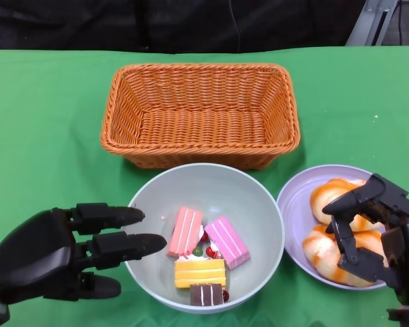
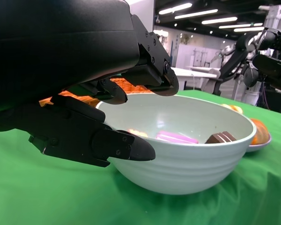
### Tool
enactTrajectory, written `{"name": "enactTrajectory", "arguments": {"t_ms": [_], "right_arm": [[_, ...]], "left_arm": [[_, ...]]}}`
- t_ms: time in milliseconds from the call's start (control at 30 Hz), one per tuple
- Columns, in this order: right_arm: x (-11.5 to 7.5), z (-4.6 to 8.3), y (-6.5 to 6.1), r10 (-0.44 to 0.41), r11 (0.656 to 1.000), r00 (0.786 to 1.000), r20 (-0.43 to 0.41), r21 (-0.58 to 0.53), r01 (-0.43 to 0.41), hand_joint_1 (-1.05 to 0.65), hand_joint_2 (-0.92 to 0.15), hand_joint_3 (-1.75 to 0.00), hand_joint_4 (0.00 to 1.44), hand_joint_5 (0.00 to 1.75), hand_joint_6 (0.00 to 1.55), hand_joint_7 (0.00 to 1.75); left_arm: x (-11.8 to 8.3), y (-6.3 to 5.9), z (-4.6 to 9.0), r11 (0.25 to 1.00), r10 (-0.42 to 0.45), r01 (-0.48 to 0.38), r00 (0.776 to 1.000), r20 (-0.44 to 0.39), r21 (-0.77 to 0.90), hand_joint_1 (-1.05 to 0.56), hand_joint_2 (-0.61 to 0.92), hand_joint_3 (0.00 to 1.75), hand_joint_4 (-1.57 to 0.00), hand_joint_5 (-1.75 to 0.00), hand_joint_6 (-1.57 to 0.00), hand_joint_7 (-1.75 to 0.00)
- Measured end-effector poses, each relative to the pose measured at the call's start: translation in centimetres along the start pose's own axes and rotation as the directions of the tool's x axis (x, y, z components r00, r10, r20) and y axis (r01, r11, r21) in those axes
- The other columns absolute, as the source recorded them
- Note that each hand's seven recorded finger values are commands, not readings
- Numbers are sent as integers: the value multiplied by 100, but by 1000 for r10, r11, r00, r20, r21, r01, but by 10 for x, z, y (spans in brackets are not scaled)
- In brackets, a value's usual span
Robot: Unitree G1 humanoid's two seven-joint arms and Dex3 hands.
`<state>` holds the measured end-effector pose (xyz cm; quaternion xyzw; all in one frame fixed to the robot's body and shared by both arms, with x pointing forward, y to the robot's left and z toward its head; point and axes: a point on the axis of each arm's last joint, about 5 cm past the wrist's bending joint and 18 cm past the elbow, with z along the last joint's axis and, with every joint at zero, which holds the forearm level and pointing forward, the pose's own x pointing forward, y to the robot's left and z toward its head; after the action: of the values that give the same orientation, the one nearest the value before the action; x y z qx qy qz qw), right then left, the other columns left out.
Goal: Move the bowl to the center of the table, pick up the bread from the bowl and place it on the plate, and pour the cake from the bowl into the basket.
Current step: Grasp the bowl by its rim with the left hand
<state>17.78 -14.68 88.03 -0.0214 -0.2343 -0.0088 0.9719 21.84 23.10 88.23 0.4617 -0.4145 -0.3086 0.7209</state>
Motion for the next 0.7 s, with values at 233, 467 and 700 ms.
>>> {"name": "enactTrajectory", "arguments": {"t_ms": [233,467,700], "right_arm": [[0,0,0,-2,1000,1000,-1,1,2,-3,-59,-100,73,155,72,127],[-1,0,3,-14,1000,1000,-4,11,14,-6,-63,-94,73,155,70,127],[-1,0,5,-30,999,1000,-5,19,31,-5,-62,-96,73,156,71,126]], "left_arm": [[0,-3,-2,1000,18,-18,1000,15,17,-39,92,14,-56,-1,-53,-1],[9,-19,-8,990,-42,23,990,136,137,-35,92,28,-63,-4,-59,-3],[15,-25,-14,986,-68,36,978,199,163,-36,92,23,-65,-3,-59,-1]]}}
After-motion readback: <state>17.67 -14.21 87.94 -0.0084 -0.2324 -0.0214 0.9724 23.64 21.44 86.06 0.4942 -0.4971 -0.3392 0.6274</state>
